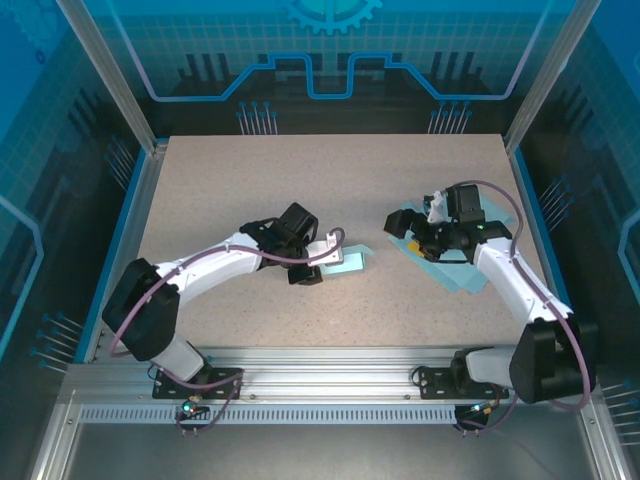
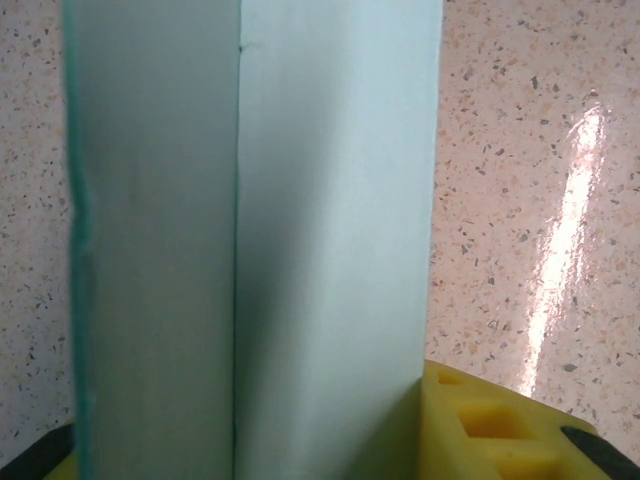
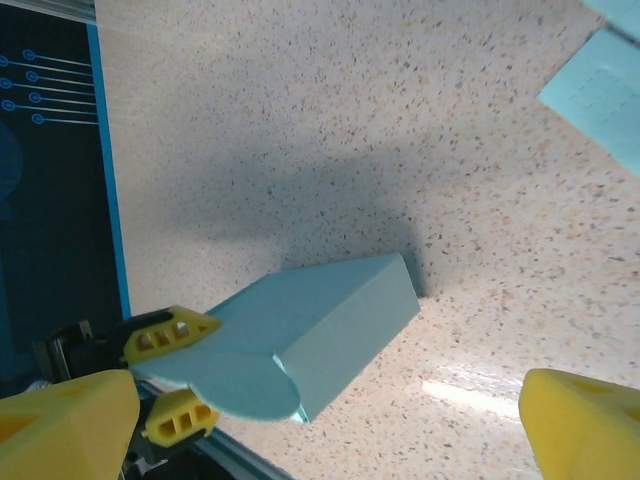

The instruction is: Fold the paper box

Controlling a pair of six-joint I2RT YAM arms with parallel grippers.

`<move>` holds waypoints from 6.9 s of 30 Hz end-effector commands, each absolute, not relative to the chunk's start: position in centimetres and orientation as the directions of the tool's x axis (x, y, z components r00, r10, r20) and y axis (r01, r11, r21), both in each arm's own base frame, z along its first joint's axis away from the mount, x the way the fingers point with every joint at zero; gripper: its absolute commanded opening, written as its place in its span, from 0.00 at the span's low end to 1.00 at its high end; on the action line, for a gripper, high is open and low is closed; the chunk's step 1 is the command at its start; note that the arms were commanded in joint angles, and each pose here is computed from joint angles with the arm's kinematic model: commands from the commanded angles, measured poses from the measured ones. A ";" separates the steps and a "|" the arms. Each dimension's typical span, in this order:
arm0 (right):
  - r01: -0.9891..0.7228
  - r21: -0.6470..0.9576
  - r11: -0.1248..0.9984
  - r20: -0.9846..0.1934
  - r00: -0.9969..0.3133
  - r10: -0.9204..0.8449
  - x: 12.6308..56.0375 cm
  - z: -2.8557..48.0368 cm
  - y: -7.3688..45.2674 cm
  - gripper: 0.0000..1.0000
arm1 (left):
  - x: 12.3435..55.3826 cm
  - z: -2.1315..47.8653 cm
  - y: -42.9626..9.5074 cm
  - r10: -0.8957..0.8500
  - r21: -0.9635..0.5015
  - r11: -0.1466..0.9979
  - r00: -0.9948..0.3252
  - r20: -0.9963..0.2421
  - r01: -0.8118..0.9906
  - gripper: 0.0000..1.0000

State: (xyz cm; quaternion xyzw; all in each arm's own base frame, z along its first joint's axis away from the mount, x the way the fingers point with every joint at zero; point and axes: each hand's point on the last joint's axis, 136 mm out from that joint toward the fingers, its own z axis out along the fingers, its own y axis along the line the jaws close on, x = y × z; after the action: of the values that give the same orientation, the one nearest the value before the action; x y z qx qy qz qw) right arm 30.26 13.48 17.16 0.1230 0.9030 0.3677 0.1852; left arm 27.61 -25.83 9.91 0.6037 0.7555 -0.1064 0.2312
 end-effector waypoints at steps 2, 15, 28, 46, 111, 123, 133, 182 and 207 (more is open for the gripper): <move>0.008 0.643 0.766 -0.357 -0.882 0.309 28.8 18.7 12.2 0.96 | 27.4 9.6 -25.8 0.867 0.061 0.231 -0.177 -0.465 0.971 0.42; -0.137 0.457 0.879 -0.482 -0.868 0.116 26.7 19.7 13.1 0.88 | 28.4 10.3 -26.7 0.860 0.086 0.218 -0.149 -0.489 0.972 0.64; -0.301 0.314 0.900 -0.599 -0.798 -0.058 27.9 21.3 15.9 0.80 | 28.8 20.8 -26.9 0.687 0.256 0.343 -0.056 -0.724 0.904 0.99; -0.421 0.193 0.886 -0.576 -0.780 -0.245 30.7 18.9 19.3 0.63 | 25.5 19.2 -16.0 -0.004 -0.240 0.936 -0.673 -0.739 0.258 0.78; -0.435 0.241 0.868 -0.498 -0.823 -0.274 30.7 14.2 23.2 0.14 | 27.2 15.2 -20.9 -0.073 -0.364 0.913 -0.804 -0.590 0.184 0.30; -0.428 0.218 0.877 -0.498 -0.822 -0.277 30.7 14.3 23.1 0.14 | 26.3 14.9 -19.3 -0.047 -0.294 0.943 -0.812 -0.582 0.156 0.30; -0.434 0.211 0.876 -0.501 -0.817 -0.285 30.6 14.5 23.2 0.14 | 27.3 15.4 -18.9 -0.029 -0.245 0.956 -0.777 -0.629 0.162 0.33; -0.428 0.183 0.885 -0.504 -0.814 -0.290 30.6 15.6 22.8 0.17 | 34.4 14.6 -18.6 0.358 -0.065 0.869 -0.716 -0.599 0.490 0.07; -0.322 0.252 0.913 -0.497 -0.852 -0.163 31.0 15.4 24.9 0.13 | 32.9 15.9 -19.4 0.065 -0.284 0.913 -0.793 -0.606 0.292 0.00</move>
State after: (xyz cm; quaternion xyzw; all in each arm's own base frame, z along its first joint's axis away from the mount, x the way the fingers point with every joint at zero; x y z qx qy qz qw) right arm 30.74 23.48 14.87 -0.1403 0.9505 0.1523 0.2315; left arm 33.22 -18.84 14.84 0.1289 0.9337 -0.1574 0.2947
